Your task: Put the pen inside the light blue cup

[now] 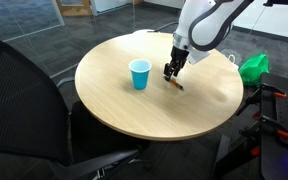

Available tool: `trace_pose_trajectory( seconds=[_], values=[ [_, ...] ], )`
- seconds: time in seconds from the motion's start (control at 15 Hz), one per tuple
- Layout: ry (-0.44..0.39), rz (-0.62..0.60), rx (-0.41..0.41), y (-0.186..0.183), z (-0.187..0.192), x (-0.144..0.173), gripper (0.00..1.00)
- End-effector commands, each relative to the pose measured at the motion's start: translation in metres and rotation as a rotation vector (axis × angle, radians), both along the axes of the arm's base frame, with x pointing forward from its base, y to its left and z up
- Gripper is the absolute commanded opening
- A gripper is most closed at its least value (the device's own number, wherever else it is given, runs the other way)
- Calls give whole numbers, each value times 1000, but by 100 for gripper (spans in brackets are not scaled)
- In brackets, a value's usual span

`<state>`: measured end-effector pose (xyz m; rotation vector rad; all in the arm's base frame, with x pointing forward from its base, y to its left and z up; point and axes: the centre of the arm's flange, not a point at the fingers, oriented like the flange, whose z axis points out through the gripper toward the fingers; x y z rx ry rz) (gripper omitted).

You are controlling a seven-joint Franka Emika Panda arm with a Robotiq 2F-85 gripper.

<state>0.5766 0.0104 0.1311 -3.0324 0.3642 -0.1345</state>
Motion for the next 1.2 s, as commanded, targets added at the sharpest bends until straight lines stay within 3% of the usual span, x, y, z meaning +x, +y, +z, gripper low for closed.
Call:
trace_pose_trajectory(
  seconds=[0.0,0.2,0.47,0.6,0.67,0.8,1.13],
  values=[
    [0,2,-15,4,0,8,43],
    [1,5,-17,5,-2,9,38],
    [7,4,-18,5,-3,10,44],
    [8,4,-19,5,-3,10,34],
    [9,4,-20,5,-4,10,17],
    [10,4,-21,5,-4,10,1],
    [9,6,-22,5,-1,10,4]
  ],
)
